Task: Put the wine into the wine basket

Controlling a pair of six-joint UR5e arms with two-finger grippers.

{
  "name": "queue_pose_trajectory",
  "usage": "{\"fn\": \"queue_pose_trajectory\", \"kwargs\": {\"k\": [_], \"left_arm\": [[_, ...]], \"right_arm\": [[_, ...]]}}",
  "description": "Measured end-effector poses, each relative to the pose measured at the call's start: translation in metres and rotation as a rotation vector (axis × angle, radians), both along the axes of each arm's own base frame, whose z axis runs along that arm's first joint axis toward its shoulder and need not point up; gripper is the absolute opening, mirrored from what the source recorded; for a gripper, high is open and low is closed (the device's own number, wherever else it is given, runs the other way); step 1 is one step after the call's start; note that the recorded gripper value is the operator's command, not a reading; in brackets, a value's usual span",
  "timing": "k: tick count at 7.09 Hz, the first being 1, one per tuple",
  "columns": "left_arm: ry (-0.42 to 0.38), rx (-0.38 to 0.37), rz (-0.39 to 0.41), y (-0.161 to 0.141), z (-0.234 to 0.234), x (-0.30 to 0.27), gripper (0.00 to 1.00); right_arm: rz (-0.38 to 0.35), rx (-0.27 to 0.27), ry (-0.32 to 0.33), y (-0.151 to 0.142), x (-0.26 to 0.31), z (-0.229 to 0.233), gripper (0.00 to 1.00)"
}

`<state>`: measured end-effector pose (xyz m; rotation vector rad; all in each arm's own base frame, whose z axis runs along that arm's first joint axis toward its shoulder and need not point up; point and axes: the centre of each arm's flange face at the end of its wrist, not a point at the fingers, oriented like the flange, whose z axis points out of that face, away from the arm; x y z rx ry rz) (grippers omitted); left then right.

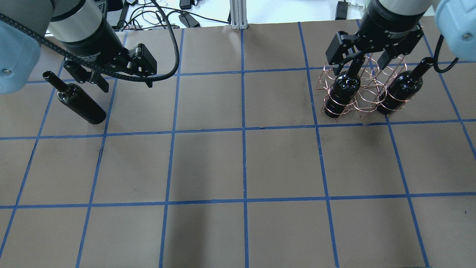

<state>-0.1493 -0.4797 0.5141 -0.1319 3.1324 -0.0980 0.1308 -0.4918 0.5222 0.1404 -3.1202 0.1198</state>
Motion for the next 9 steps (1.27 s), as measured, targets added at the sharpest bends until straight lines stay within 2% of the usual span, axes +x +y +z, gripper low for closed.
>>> {"fn": "queue_pose_trajectory", "kwargs": {"k": [9], "left_arm": [[-0.015, 0.035, 0.018, 0.002, -0.007, 0.01, 1.0]], "right_arm": [[0.0, 0.0, 0.0, 0.0, 0.0, 0.0, 0.99]]}}
